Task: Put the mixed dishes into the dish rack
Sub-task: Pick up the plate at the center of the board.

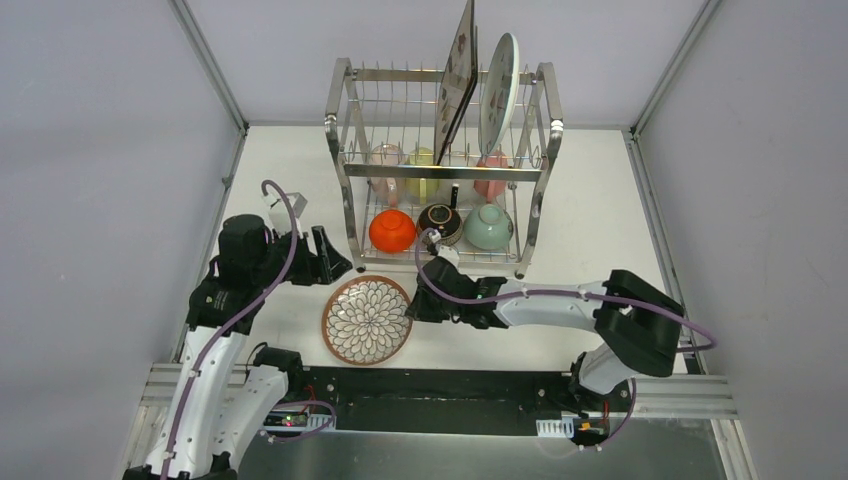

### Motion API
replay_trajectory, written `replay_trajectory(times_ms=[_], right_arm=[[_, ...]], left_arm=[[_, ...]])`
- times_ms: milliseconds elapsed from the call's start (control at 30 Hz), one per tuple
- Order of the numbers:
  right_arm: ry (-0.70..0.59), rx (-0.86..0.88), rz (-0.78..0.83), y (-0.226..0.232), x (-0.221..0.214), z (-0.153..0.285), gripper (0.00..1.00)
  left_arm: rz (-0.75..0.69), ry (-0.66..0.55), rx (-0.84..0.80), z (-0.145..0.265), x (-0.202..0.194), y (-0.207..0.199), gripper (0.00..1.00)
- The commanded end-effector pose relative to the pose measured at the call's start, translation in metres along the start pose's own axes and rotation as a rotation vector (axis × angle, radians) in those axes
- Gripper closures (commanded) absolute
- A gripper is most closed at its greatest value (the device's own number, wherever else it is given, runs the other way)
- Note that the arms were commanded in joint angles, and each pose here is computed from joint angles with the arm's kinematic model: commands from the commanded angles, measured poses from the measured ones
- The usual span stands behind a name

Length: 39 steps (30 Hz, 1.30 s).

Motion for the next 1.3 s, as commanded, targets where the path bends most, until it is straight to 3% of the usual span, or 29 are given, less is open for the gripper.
replay_trajectory(times_ms=[0,167,300,633,800,1000,1267], right_arm=[[-0.068,0.105,0.000,0.029,0.019,0.040,1.00],[-0.044,0.115,-0.016,0.022,0.014,0.065,1.00],[-0.018,0.119,-0.047,0.013,0.007,0.081,1.00],[-0.058,0.107,-0.129,-0.003,0.008,0.115,1.00],[-0.061,0.101,-0.158,-0.006,0.007,0.119,1.00],[-0.066,0.083,-0.187,-0.011,0.006,0.119,1.00],[-0.072,0.150,-0.284,-0.004,0.008,0.125,1.00]], left_arm=[[0.006,-0.006,-0.091,0.009,-0.004,-0.022,0.34],[-0.043,0.016,-0.133,0.016,-0.012,-0.029,0.31],[0.002,0.087,-0.147,0.009,-0.029,-0.027,0.29],[-0.033,0.159,-0.186,0.005,-0.044,-0.046,0.34],[-0.117,0.183,-0.175,0.000,-0.053,-0.054,0.34],[-0.282,0.312,-0.139,-0.028,-0.090,-0.077,0.31],[-0.556,0.215,-0.272,-0.041,-0.118,-0.130,0.30]])
Point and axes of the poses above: each gripper's point midway between its finger pads, its own z axis back along the fingers, its own y axis along the line the jaws close on, x = y × z, the point moved 4 cm from there along z, back along the fingers, and after that the axes turned 2 degrees about z, right-handed, at the moved point
